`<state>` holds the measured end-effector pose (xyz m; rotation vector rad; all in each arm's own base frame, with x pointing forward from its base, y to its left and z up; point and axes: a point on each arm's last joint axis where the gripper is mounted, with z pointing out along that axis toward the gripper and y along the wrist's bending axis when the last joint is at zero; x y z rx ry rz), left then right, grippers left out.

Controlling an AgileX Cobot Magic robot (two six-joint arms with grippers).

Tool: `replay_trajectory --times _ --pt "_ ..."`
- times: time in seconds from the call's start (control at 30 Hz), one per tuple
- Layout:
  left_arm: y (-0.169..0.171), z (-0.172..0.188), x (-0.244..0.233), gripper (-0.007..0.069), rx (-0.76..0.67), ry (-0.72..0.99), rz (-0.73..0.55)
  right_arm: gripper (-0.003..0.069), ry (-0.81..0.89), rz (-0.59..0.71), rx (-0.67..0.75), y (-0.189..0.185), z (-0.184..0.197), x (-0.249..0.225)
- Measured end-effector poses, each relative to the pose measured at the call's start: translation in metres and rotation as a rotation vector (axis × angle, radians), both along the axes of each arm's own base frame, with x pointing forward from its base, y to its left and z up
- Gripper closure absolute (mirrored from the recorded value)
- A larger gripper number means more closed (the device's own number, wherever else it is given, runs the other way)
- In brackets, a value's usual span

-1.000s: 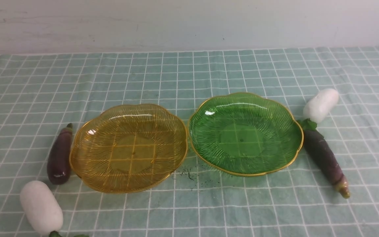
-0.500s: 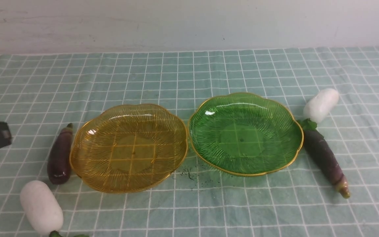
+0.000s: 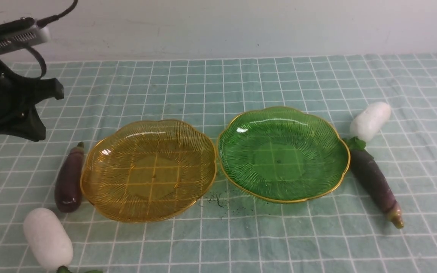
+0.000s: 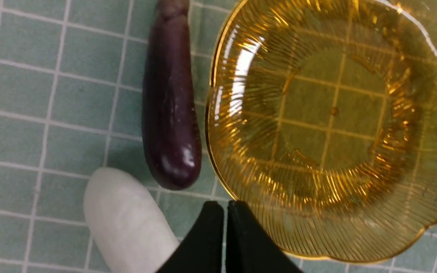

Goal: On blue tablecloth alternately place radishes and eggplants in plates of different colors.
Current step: 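Pick up the eggplant and place it in the yellow plate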

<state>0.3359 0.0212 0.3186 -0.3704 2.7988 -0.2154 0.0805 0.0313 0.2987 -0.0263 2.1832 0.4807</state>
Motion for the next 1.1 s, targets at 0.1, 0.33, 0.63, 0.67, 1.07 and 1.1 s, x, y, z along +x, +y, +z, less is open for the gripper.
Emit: replay_trajectory --times 0.1,0.33,0.63,0.67,1.07,1.1 --pt "0.008 -0.018 0.034 0.0629 -0.006 0.049 -0.028 0.0674 0.023 0.053 -0.052 0.000 0.011 0.012" --pt "0.009 -0.057 0.084 0.0629 0.033 0.096 -0.103 0.0674 0.043 0.090 -0.069 0.001 0.014 0.024" --pt "0.016 -0.061 0.087 0.0595 0.131 0.116 -0.163 0.0674 0.043 0.092 -0.072 0.001 0.014 0.024" --pt "0.016 -0.064 0.088 0.0579 0.134 0.118 -0.176 0.0674 0.044 0.093 -0.072 0.001 0.014 0.024" --pt "0.018 -0.124 0.106 0.0114 0.127 0.208 -0.216 0.0674 0.057 0.101 -0.075 0.002 0.013 0.023" --pt "0.018 -0.129 0.108 0.0092 0.128 0.213 -0.216 0.0674 0.059 0.102 -0.075 0.002 0.013 0.023"
